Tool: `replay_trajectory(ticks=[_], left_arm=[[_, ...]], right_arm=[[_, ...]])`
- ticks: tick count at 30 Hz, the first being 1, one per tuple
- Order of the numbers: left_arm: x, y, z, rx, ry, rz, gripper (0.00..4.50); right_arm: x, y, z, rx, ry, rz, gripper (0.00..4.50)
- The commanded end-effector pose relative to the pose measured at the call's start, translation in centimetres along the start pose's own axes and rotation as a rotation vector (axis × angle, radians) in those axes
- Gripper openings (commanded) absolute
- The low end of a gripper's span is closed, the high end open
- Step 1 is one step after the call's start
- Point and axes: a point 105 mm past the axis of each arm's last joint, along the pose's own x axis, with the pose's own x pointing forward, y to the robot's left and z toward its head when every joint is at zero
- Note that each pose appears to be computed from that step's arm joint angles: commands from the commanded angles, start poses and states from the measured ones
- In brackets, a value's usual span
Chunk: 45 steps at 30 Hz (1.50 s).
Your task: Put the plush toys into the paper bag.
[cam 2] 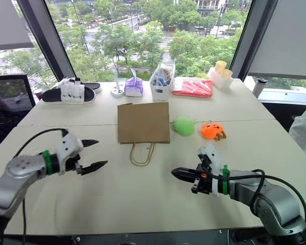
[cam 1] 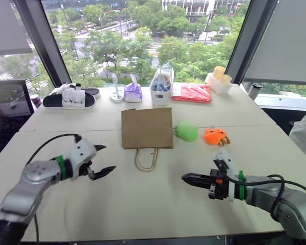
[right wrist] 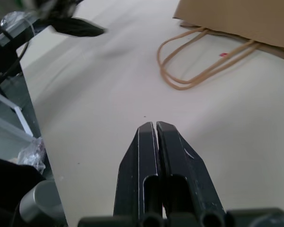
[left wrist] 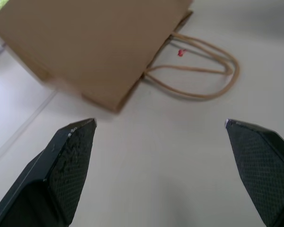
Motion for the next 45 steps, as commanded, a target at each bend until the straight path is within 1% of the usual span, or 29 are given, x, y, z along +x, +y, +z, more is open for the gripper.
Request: replay_trajectory(ticks=[1,4,9,13,16,19,21,23,24,26,27,28,31,32,34,36,38,40,41,45], left_arm=[[3.4,1.0,0.0,0.162,-0.015,-0.077,4.5],[5.6,1.4,-0.4,0.198,-0.017,-0.136,4.5],[8.2,0.9,0.3,0.312,-0.033,-0.207,4.5],[9.1,0.4,0.5,0.402,-0.03,-0.262,4.5],[9.3,0.6,0.6,0.403,-0.039,-0.266,4.5],[9.4,1.1,1.5,0.397,-0.068,-0.25,4.5],[9.7,0.8,2.0,0.394,-0.091,-0.263,4.5],[10.2,0.3,2.4,0.393,-0.116,-0.277,3.95],[10.3,0.1,2.5,0.393,-0.127,-0.279,3.58],[10.5,0.0,2.8,0.39,-0.142,-0.281,2.56],[10.6,-0.1,3.0,0.386,-0.153,-0.281,2.13],[10.6,-0.2,3.1,0.377,-0.163,-0.287,1.55],[10.6,-0.2,3.2,0.345,-0.175,-0.29,0.05],[10.6,-0.1,3.2,0.334,-0.177,-0.289,0.05],[10.7,0.6,3.8,0.26,-0.2,-0.267,0.05],[10.9,2.0,5.8,0.07,-0.278,-0.244,0.05],[10.7,3.3,8.2,-0.039,-0.354,-0.234,0.05],[10.3,4.3,10.3,-0.077,-0.401,-0.228,0.05],[10.2,4.6,10.8,-0.088,-0.409,-0.23,0.05],[9.5,5.0,12.8,-0.097,-0.427,-0.25,0.05]], right_arm=[[1.5,1.2,1.2,-0.055,-0.052,0.019,0.05],[3.0,1.3,1.4,-0.076,-0.078,-0.001,0.05],[4.7,0.7,1.4,-0.095,-0.11,-0.077,0.05],[5.0,0.8,1.6,-0.088,-0.142,-0.101,0.05],[4.9,0.8,1.5,-0.087,-0.147,-0.109,0.05],[4.5,0.3,1.5,-0.079,-0.159,-0.144,0.05],[4.5,0.1,1.4,-0.072,-0.166,-0.151,0.05],[4.6,0.0,1.2,-0.071,-0.164,-0.15,0.0],[4.6,0.0,1.2,-0.072,-0.164,-0.15,0.0],[4.6,-0.1,1.3,-0.072,-0.167,-0.151,0.0],[4.6,-0.1,1.3,-0.073,-0.168,-0.154,0.0],[4.5,-0.2,1.3,-0.074,-0.168,-0.156,0.0],[4.4,-0.5,1.2,-0.074,-0.167,-0.167,0.0],[4.4,-0.5,1.1,-0.074,-0.167,-0.167,0.0],[4.5,-0.5,1.1,-0.075,-0.17,-0.17,0.0],[4.7,-0.6,1.2,-0.081,-0.179,-0.18,0.0],[5.2,-0.9,1.6,-0.102,-0.194,-0.196,0.0],[5.8,-1.6,2.2,-0.126,-0.215,-0.227,0.0],[6.0,-1.9,2.4,-0.134,-0.221,-0.236,0.0],[7.0,-4.5,4.3,-0.186,-0.28,-0.336,0.0]])
